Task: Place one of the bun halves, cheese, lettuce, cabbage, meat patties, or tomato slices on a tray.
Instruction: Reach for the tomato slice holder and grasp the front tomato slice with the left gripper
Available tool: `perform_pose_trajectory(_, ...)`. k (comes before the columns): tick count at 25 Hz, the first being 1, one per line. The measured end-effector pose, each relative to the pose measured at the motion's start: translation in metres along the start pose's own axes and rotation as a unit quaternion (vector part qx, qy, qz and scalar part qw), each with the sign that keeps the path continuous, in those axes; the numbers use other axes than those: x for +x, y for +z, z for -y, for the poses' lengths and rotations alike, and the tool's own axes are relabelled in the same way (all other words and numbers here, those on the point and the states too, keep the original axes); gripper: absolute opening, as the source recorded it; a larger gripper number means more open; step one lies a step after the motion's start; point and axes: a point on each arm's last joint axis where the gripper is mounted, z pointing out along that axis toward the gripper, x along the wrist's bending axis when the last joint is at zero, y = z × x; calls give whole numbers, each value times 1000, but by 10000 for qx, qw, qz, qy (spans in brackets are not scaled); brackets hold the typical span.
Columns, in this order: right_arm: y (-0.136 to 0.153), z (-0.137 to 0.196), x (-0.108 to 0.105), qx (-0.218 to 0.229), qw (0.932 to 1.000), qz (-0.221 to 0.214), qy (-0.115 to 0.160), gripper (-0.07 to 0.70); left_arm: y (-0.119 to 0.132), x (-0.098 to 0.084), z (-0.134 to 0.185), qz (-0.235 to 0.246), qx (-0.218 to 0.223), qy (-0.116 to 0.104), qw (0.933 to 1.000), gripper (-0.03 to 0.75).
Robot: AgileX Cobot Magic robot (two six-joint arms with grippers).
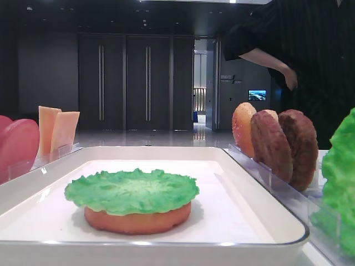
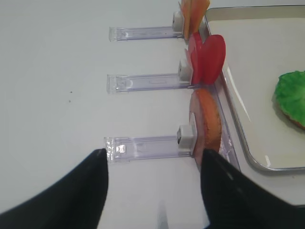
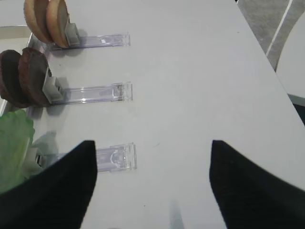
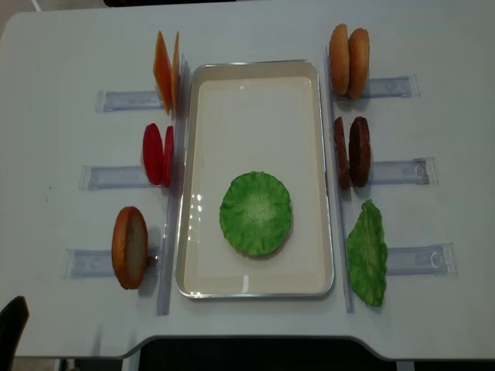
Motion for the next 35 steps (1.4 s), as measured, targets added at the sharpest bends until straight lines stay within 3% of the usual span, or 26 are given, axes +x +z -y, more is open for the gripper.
perform_pose_trajectory(15,0,0,0,0,10000,0,0,479,0,0,0,0,0,0,10000,470)
perform_pose_trajectory(18,0,0,0,0,10000,0,0,479,0,0,0,1,29,-137,9999,470)
perform_pose_trajectory(27,0,0,0,0,10000,0,5,479,6,2,-34,-30,620,-193,9979,447)
perform_pose_trajectory(35,0,0,0,0,10000,0,5,479,39,5,-79,-32,1433,-214,9894,413)
